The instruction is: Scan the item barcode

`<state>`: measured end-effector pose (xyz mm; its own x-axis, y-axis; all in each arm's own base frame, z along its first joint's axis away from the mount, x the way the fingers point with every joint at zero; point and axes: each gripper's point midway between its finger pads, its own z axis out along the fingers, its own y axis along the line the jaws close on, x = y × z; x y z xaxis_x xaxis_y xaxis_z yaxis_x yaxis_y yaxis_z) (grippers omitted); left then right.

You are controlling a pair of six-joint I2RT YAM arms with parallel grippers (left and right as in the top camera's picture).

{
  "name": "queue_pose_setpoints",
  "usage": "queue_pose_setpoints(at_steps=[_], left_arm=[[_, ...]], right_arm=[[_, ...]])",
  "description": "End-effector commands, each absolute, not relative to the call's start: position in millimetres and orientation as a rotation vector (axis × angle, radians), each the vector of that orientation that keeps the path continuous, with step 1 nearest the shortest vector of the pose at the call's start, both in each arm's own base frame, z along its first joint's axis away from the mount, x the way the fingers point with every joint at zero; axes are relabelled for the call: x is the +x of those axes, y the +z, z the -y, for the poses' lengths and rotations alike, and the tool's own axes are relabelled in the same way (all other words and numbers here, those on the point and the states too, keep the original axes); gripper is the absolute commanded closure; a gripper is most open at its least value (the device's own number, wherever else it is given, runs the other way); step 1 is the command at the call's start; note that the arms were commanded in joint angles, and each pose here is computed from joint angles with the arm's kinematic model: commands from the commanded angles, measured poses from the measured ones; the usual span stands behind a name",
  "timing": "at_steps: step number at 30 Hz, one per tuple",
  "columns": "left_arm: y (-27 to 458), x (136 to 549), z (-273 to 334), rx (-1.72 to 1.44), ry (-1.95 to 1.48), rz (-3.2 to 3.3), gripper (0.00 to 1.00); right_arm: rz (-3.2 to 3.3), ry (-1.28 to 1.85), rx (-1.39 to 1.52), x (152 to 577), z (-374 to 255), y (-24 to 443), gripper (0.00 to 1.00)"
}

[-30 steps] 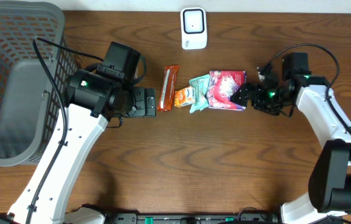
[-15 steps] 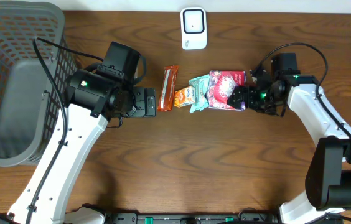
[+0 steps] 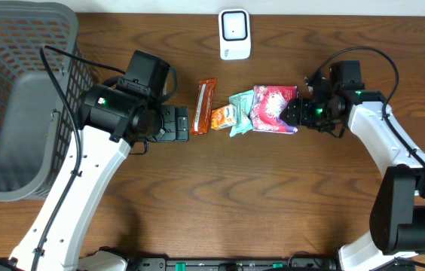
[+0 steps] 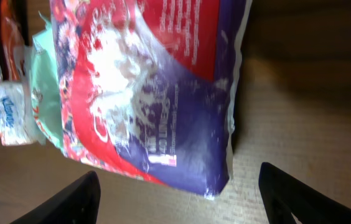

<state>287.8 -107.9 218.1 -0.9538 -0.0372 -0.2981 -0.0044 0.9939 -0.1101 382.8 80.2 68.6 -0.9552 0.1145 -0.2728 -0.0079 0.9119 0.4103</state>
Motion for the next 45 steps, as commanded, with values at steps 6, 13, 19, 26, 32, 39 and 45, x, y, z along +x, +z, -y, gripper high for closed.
queue_pose_setpoints(at_steps=[6,13,19,26,32,39,45], left_arm=[[219,289,106,-0.035,-0.136,-2.827,0.02],[219,289,106,-0.035,-0.136,-2.827,0.02],[219,289,106,-0.035,-0.136,-2.827,0.02],[219,289,106,-0.035,-0.136,-2.827,0.02],[219,289,106,-0.035,-0.136,-2.827,0.02],[219,289,106,-0.035,-0.136,-2.827,0.02],[219,289,106,-0.035,-0.136,-2.827,0.02]], right_arm=[[-2.796,0.617,0.139,397,-83,42,0.34],[-2.787,0.699,0.092,404,-93,27,0.8],[-2.776,0.54,0.11,414,-72,56,0.99],[-2.72,-0.088,0.196,417,-16,129,0.99],[-2.511,-0.75,0.383,396,24,166,0.99],[-2.485,-0.924,0.276,394,-4,127,0.99],[-2.563,-0.805,0.114,396,-61,92,0.98]])
